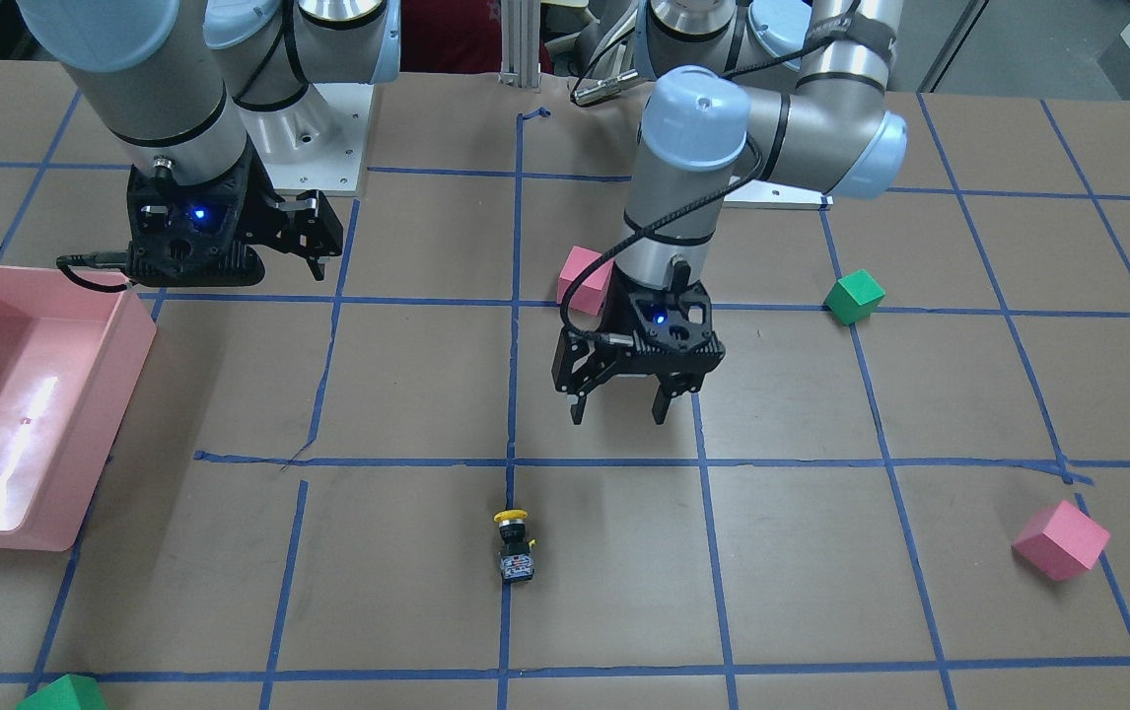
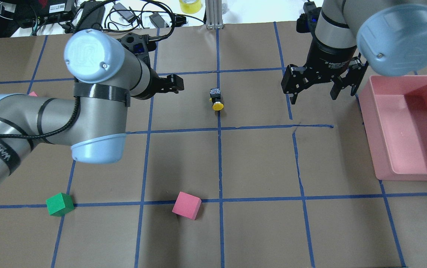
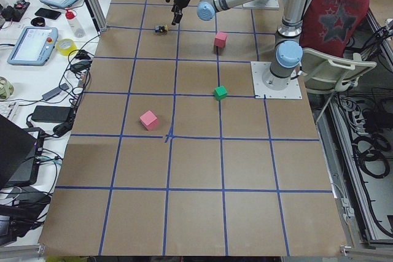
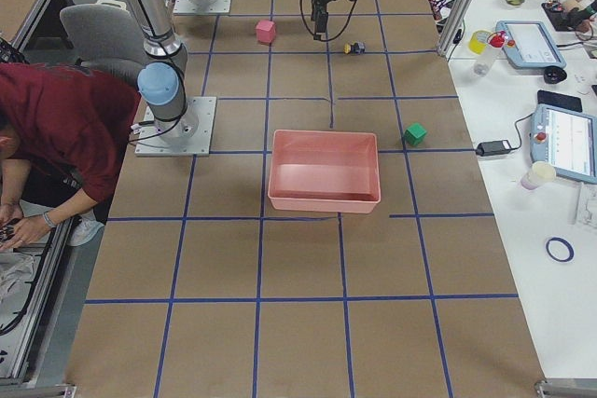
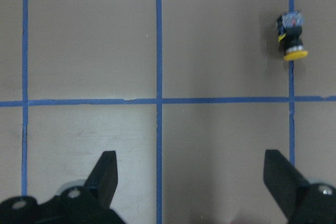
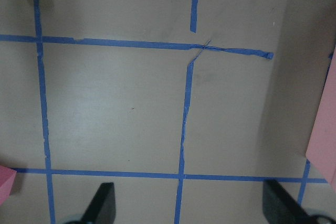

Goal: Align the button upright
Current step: 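Move the left gripper over to the switch lying on the table, then grasp the switch body with the left gripper and lift it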

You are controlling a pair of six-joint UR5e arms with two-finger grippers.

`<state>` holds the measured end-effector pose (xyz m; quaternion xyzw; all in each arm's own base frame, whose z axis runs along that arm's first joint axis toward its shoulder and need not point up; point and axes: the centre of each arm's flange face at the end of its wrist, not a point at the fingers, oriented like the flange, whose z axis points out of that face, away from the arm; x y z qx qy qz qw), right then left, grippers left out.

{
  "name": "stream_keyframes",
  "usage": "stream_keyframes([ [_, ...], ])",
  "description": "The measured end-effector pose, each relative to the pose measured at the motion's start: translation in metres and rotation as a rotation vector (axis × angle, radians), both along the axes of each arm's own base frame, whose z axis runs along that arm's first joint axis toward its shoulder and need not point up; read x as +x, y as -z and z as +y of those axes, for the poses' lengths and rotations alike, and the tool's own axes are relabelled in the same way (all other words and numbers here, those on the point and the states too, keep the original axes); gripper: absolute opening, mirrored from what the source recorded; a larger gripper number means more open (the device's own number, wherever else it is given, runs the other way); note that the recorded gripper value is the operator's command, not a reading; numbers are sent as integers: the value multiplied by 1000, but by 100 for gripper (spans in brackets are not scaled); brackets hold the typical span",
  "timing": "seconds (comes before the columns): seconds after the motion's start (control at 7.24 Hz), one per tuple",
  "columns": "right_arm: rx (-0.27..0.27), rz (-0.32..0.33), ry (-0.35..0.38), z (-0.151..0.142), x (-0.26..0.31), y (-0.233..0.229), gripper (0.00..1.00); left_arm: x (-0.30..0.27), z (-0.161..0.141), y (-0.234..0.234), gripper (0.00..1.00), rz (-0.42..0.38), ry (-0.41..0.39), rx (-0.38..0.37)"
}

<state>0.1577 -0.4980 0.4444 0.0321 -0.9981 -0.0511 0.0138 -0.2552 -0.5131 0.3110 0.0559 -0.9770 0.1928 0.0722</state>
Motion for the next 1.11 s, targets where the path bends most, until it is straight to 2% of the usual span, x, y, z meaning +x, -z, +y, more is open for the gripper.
stream_keyframes([
  [0.14,1,-1,0,0,0,0,100,-8,-12,14,91,31,10,-1],
  [0.41,2,-1,-1,0,0,1,100,-24,-30,44,92,57,40,-50],
  [0.83,0,-1,-5,0,0,1,100,-60,-31,99,92,-6,70,-149],
  [1.11,-2,-2,-5,-1,0,1,100,-74,-30,131,91,-12,80,-201],
])
